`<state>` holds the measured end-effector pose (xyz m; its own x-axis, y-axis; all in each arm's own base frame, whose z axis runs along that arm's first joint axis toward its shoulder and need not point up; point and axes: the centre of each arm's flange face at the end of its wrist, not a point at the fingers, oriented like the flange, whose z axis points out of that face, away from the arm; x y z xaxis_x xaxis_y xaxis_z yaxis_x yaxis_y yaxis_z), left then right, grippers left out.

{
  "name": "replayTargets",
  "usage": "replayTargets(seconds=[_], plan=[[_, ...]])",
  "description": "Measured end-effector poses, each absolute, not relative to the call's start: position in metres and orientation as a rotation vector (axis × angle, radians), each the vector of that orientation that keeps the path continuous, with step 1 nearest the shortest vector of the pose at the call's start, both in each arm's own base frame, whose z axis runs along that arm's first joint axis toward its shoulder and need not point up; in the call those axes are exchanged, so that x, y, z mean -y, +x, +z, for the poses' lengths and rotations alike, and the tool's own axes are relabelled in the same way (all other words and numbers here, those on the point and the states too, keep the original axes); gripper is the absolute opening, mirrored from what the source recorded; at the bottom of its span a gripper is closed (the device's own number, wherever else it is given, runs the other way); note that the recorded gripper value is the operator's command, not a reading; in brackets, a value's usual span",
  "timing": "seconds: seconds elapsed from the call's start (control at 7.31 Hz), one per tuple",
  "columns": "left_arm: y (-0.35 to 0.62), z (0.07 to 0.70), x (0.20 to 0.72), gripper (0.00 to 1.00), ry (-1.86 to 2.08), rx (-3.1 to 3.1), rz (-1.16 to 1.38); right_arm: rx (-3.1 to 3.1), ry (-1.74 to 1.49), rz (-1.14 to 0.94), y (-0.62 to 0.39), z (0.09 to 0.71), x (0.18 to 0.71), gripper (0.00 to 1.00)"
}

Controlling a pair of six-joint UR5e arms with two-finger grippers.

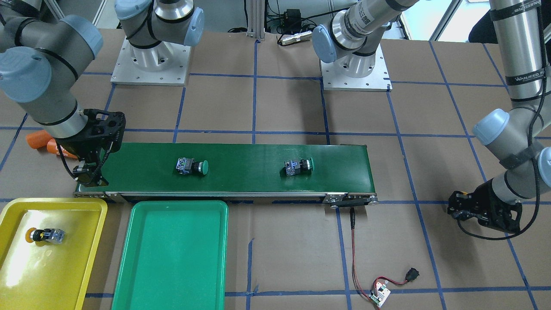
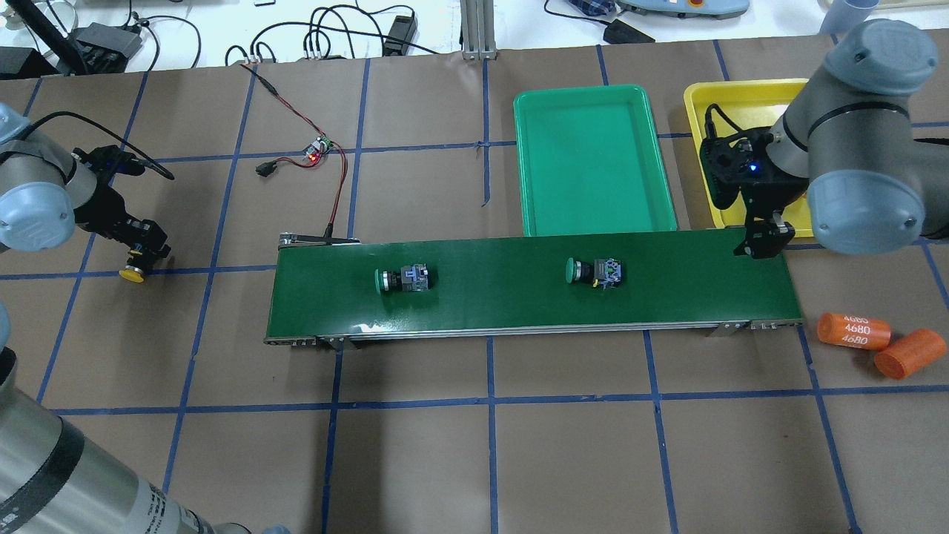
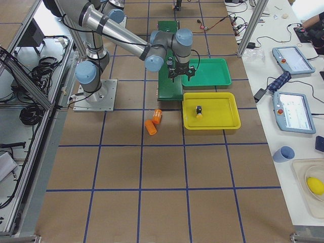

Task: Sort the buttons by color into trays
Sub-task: 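Release the yellow button in the yellow tray and return the right gripper to the belt, then place a yellow button on the belt with left gripper while right grasps green button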

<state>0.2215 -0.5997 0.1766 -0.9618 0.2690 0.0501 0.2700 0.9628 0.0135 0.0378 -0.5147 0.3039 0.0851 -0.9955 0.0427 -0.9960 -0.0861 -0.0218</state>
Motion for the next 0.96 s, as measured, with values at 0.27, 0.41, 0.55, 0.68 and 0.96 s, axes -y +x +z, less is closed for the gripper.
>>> replayTargets(seconds=[0.27, 0.41, 0.55, 0.68, 0.96], plan=[[0.213, 0.194, 0.604, 0.0, -0.44, 3.075, -0.015, 2.086, 2.36, 0.057, 0.064, 0.293, 0.503, 1.0], [0.188, 0.216, 0.606, 0.0, -0.497, 3.07, -0.007, 2.093, 2.372, 0.047, 0.072, 0.282, 0.492, 1.0], [0.145, 0.243, 0.604, 0.0, -0.59, 3.051, -0.014, 2.103, 2.37, 0.042, 0.079, 0.274, 0.484, 1.0], [0.094, 0.27, 0.593, 0.0, -0.688, 3.008, -0.066, 2.118, 2.359, 0.039, 0.086, 0.27, 0.48, 1.0], [-0.01, 0.303, 0.554, 0.0, -0.89, 2.911, -0.171, 2.135, 2.342, 0.039, 0.1, 0.268, 0.477, 1.0]])
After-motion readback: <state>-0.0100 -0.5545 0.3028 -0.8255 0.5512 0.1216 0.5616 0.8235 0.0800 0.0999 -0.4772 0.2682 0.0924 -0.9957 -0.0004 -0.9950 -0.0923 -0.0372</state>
